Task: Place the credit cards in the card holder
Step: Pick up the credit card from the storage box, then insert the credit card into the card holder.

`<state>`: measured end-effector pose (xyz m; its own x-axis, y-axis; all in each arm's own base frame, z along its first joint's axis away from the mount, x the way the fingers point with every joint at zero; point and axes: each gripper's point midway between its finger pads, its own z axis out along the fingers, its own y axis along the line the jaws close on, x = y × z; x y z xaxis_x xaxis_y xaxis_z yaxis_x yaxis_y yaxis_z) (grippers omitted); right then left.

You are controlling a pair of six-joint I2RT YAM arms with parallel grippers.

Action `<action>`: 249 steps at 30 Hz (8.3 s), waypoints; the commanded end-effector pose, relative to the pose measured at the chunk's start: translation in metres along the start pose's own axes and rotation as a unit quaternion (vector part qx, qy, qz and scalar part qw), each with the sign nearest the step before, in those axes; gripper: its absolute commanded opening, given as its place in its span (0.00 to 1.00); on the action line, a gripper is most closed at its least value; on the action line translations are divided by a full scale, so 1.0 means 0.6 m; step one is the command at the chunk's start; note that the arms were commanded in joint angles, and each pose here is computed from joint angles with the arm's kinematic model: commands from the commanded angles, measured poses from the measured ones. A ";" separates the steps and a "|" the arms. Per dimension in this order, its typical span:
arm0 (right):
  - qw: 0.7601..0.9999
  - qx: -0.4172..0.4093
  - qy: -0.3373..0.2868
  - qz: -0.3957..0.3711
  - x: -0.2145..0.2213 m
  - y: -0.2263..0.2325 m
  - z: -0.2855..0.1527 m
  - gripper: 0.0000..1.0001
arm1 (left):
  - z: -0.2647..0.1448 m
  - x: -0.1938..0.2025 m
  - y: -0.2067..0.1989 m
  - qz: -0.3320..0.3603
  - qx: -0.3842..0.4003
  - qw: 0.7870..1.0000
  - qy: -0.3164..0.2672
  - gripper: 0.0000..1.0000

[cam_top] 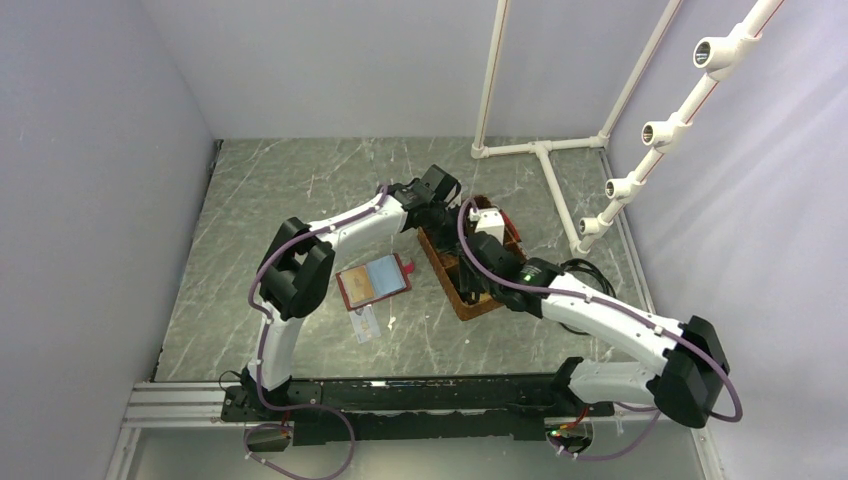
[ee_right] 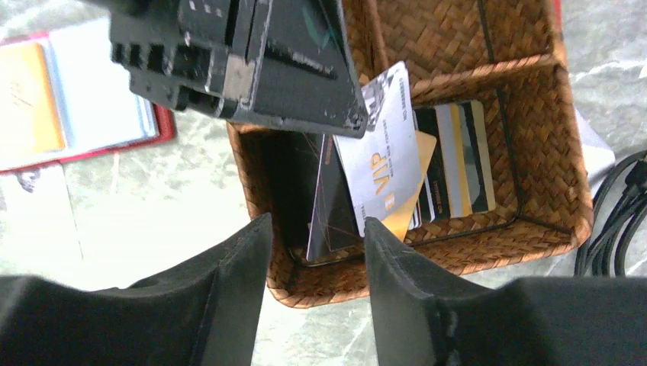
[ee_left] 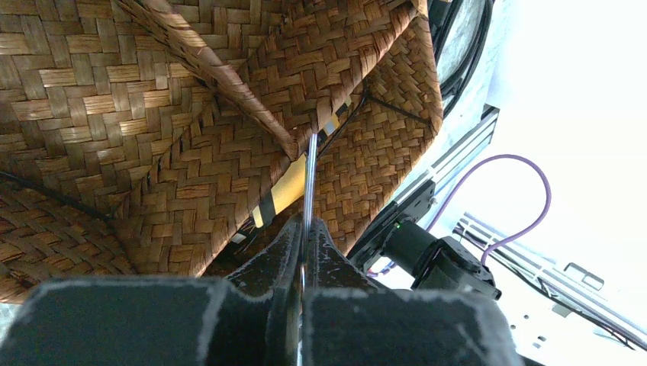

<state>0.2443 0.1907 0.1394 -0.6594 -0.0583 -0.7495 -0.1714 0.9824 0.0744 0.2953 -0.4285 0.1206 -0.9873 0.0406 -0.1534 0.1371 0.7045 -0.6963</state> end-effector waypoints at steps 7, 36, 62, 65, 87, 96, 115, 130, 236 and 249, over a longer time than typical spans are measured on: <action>0.999 0.041 0.024 0.003 0.021 0.004 0.021 0.35 | -0.016 -0.022 -0.015 -0.018 -0.006 0.999 -0.026 0.00; 0.977 -0.189 -0.071 0.067 -0.057 0.025 -0.059 0.00 | -0.190 -0.023 -0.077 0.100 0.176 0.975 -0.091 0.99; 0.769 -0.620 -0.096 0.126 -0.197 0.259 -0.199 0.00 | -0.427 0.111 0.024 0.096 0.265 0.927 -0.246 0.55; 0.770 -0.619 -0.099 0.119 -0.202 0.261 -0.202 0.00 | -0.431 0.109 0.057 0.059 0.218 0.937 -0.266 0.89; 0.780 -0.616 0.021 0.106 -0.153 0.317 -0.114 0.00 | -0.430 0.103 0.083 0.089 0.220 0.940 -0.246 0.09; 0.911 -0.392 0.121 0.032 -0.074 0.284 0.076 0.56 | -0.392 0.112 0.237 -0.016 0.027 0.980 -0.194 0.00; 0.936 -0.284 0.198 -0.065 0.040 0.260 0.235 0.02 | -0.285 0.098 0.342 -0.112 0.077 0.987 -0.081 0.00; 0.932 -0.288 0.215 -0.052 0.060 0.248 0.256 0.00 | -0.240 0.094 0.373 -0.127 0.103 0.985 -0.051 0.00; 0.920 -0.287 0.266 -0.035 0.084 0.236 0.246 0.11 | -0.187 0.077 0.370 -0.162 -0.058 0.979 -0.108 0.46; 0.916 -0.307 0.257 -0.031 0.070 0.253 0.233 0.07 | -0.146 0.043 0.342 -0.133 -0.041 0.986 -0.092 0.25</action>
<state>0.2955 0.3515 0.0209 -0.8757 -0.3359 -0.3467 -0.4745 0.7311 0.4902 0.2774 -0.2064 0.0246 -0.9486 -0.3150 -0.0312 -0.2194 0.7253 -0.6525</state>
